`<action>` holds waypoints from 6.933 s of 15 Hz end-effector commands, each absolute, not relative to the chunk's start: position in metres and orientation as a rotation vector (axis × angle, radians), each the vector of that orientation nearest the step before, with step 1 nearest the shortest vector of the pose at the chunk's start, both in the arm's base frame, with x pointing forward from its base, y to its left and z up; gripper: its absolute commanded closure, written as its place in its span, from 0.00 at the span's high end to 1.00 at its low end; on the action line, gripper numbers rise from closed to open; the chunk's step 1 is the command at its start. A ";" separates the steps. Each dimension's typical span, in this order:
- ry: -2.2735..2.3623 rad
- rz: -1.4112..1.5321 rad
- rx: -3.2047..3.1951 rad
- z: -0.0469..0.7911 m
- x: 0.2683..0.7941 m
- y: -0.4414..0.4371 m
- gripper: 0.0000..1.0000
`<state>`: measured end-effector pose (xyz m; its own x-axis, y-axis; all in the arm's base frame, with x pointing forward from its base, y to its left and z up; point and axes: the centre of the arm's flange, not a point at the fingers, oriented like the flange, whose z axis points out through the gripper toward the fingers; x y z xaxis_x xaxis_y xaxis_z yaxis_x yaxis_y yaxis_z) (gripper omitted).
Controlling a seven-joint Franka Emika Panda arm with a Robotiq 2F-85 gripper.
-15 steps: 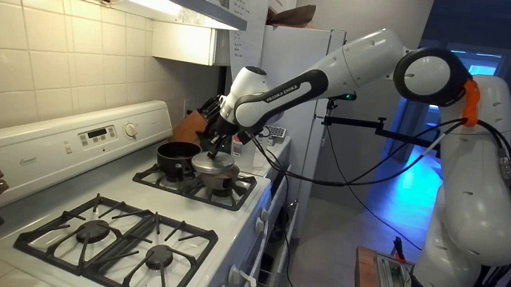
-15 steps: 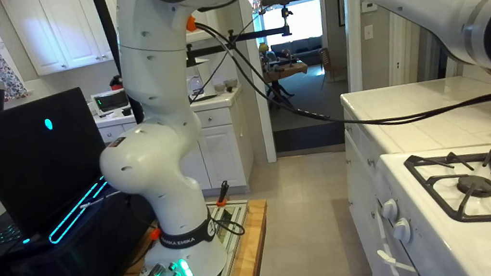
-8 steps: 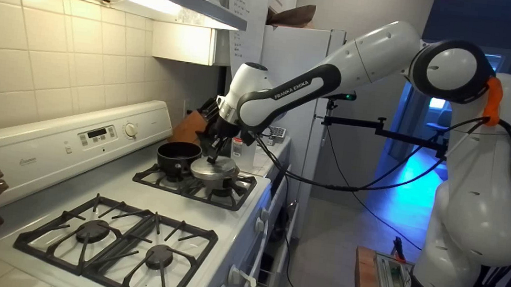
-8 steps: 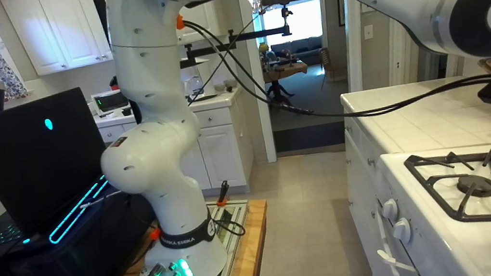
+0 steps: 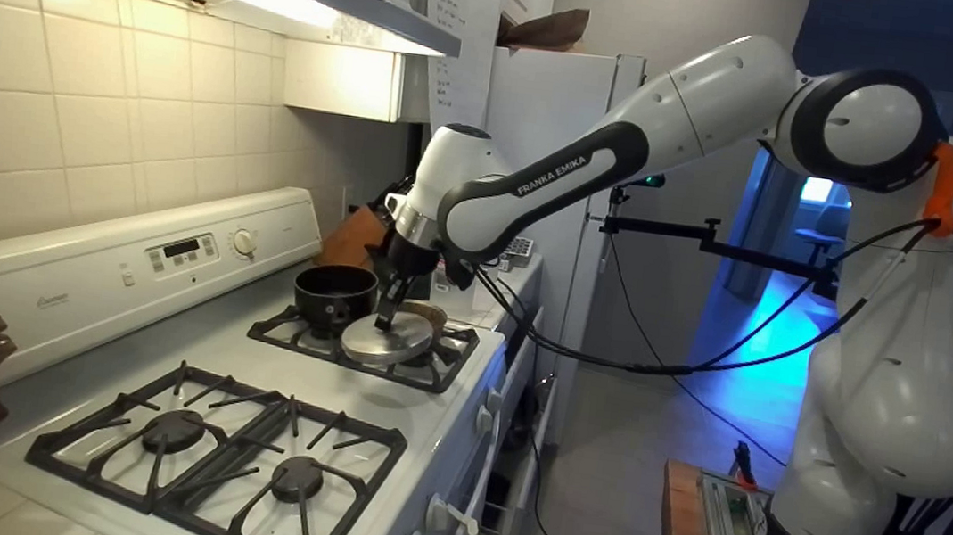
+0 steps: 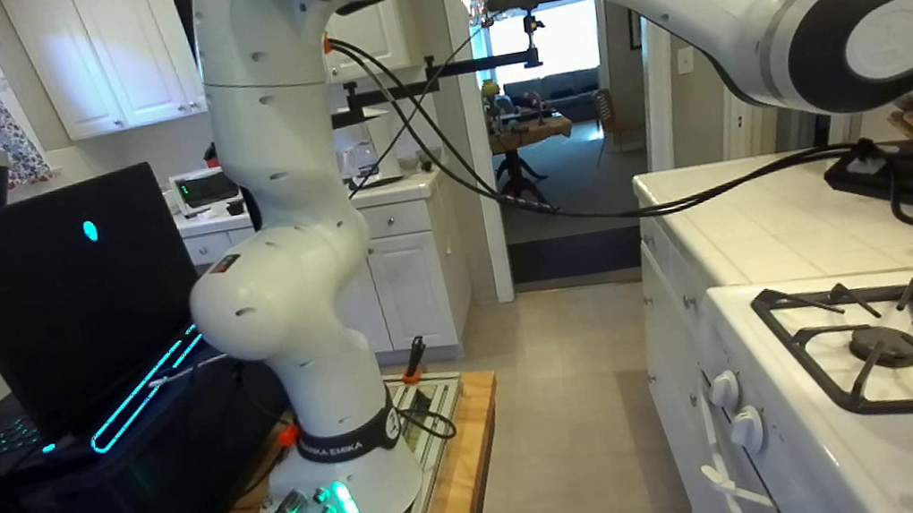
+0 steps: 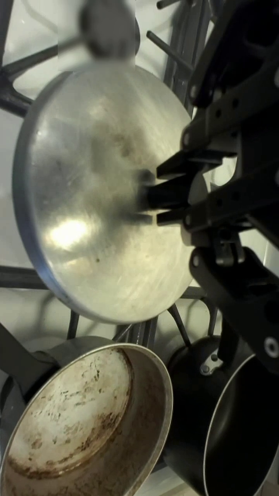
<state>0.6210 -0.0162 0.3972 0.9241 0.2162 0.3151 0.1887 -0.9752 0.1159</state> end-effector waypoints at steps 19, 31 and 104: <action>0.901 0.498 2.982 0.390 0.611 0.116 0.06; 1.086 0.487 2.955 0.383 0.599 0.160 0.25; 1.819 0.218 2.671 0.281 0.666 0.366 0.49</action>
